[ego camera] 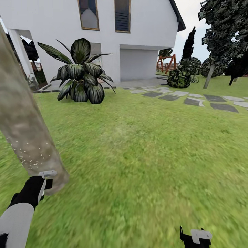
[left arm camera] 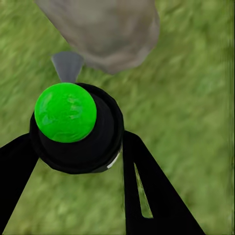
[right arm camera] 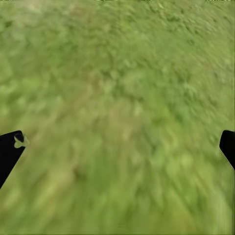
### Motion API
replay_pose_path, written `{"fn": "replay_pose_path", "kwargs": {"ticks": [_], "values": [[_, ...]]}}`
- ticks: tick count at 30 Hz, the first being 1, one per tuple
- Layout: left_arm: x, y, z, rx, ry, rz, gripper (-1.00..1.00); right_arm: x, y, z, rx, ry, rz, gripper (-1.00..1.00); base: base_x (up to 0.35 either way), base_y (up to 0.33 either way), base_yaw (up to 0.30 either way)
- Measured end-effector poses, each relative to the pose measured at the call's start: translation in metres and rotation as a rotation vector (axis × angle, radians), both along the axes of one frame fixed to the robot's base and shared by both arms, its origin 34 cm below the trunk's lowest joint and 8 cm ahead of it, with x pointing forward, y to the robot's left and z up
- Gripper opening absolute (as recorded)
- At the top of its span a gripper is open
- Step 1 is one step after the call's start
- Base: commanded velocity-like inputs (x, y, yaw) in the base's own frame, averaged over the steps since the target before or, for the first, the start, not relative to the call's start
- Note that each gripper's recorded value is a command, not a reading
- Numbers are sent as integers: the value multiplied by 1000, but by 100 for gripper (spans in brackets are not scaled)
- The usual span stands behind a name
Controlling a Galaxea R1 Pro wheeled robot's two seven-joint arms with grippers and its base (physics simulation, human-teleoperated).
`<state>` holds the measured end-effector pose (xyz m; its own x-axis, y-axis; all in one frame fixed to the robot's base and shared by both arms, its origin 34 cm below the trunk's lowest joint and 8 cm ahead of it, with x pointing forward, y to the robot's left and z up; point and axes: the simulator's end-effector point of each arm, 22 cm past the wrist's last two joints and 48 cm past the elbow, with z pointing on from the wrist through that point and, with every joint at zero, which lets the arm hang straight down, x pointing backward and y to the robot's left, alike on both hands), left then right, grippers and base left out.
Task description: In the garden, pick up the pesticide atomizer on the floor and spray pesticide onto both trees until each tree trunk is fully covered.
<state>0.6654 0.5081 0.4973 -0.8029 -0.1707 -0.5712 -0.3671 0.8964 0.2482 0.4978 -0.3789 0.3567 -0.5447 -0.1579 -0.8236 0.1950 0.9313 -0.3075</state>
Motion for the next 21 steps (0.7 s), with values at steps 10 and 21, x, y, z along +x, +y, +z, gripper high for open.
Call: {"fn": "replay_pose_path", "kwargs": {"ticks": [10,21], "values": [[0,-1,0,-1,0,-1,-100,0,0,0,0,0,0,100,168,-234,256],[0,-4,-2,-4,2,-3,-100,0,0,0,1,0,-1,100,169,-234,255]]}}
